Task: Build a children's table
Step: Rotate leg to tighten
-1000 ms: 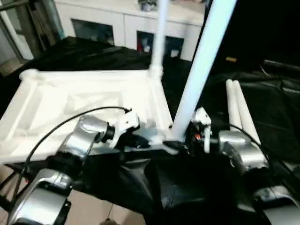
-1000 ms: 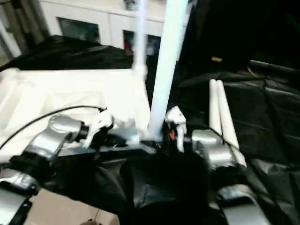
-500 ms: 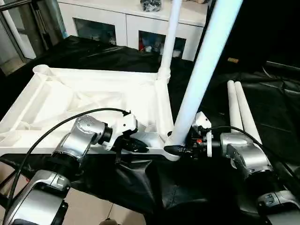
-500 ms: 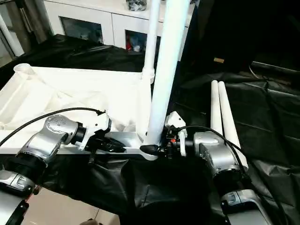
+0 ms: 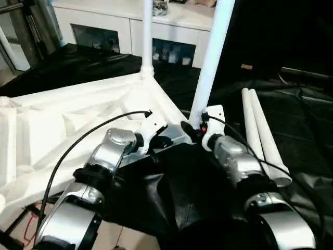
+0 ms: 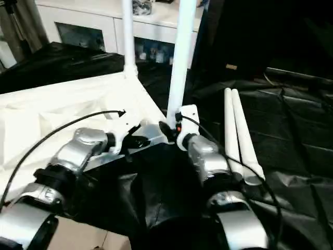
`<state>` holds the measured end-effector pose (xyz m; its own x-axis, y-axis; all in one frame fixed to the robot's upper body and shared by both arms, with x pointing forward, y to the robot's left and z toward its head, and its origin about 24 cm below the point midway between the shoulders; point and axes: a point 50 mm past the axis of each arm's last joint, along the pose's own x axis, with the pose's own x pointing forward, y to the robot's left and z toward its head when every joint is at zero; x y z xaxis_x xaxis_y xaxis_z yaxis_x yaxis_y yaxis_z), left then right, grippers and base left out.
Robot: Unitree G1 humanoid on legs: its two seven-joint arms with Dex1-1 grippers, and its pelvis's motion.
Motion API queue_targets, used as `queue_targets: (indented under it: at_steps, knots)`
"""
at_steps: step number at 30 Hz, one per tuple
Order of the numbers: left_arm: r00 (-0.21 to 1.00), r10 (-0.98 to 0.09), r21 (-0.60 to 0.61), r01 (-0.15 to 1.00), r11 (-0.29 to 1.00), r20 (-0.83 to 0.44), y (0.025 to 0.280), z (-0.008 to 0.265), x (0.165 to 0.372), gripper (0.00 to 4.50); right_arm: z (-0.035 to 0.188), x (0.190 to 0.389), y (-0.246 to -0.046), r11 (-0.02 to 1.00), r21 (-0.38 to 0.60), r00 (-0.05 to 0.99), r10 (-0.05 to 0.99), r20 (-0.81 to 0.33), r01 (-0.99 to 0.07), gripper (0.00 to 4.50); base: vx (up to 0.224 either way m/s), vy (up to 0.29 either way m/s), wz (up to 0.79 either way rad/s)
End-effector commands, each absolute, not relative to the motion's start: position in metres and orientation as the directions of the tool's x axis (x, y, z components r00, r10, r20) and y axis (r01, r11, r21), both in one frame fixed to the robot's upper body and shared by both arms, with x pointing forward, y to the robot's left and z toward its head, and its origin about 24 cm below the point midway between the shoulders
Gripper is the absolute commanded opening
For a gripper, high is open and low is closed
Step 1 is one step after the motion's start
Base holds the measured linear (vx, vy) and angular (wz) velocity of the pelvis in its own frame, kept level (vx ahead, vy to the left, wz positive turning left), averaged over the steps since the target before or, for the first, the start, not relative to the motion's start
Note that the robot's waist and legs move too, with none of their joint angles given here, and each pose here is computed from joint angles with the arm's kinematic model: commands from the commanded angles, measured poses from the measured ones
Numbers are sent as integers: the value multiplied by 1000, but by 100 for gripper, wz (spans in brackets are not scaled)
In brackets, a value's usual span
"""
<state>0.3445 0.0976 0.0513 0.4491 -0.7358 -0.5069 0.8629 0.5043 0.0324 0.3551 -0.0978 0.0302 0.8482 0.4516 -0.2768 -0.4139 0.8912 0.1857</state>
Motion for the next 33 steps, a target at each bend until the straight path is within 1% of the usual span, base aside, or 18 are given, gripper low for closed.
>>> queue_targets:
  at_steps: [1,3,5,6,8,10,11,15,16,17,18,20,21,22,25,28,31,33]
  knots:
    - [401,-808,40,903,427,-431,64,64,343,0,5,338,-67,835,255,745,550,-377,-488,353,0,0,0]
    - [396,-809,47,907,419,-434,66,64,343,0,7,338,-68,827,248,739,563,-370,-505,372,0,0,0]
    - [380,-813,52,915,400,-441,69,63,342,0,11,339,-70,805,211,725,592,-353,-555,398,0,0,0]
    - [372,-817,51,919,391,-441,70,63,342,0,13,340,-71,791,202,716,610,-340,-578,398,0,0,0]
    - [341,-830,48,933,357,-441,76,63,340,0,16,337,-76,732,185,668,677,-308,-656,398,0,0,0]
    - [267,-858,48,960,274,-438,83,64,333,0,21,333,-85,641,150,594,760,-264,-753,398,0,0,0]
    - [257,-861,48,964,262,-438,84,64,332,0,22,332,-86,628,148,583,770,-259,-764,398,0,0,0]
    - [168,-875,34,985,172,-453,94,64,326,0,28,324,-102,511,152,476,852,-220,-846,398,0,0,0]
    - [141,-875,32,989,143,-463,100,64,324,0,32,319,-110,450,162,415,885,-211,-878,398,0,0,0]
    - [141,-875,32,989,143,-463,100,64,324,0,32,319,-110,450,162,415,885,-211,-878,398,0,0,0]
    - [128,-871,33,991,128,-474,104,63,323,0,33,317,-113,416,162,380,900,-211,-895,398,0,0,0]
    - [98,-858,33,995,94,-504,113,62,322,0,36,309,-121,330,180,288,932,-221,-927,372,0,0,0]
    - [98,-858,33,995,94,-504,113,62,322,0,36,309,-121,330,180,288,932,-221,-927,365,0,0,0]
    - [88,-851,34,996,82,-517,119,63,322,0,37,303,-125,268,186,222,946,-236,-945,362,0,0,0]
    - [77,-848,28,997,74,-524,124,64,322,0,36,297,-129,217,186,163,949,-269,-958,326,0,0,0]
    - [67,-846,22,998,65,-529,126,63,321,0,36,295,-129,210,186,156,950,-271,-960,318,0,0,0]
    - [60,-845,19,998,59,-531,127,62,321,0,35,293,-128,205,196,148,951,-270,-959,284,0,0,0]
    - [68,-847,21,998,67,-528,126,61,321,0,34,292,-126,214,205,157,951,-265,-955,282,0,0,0]
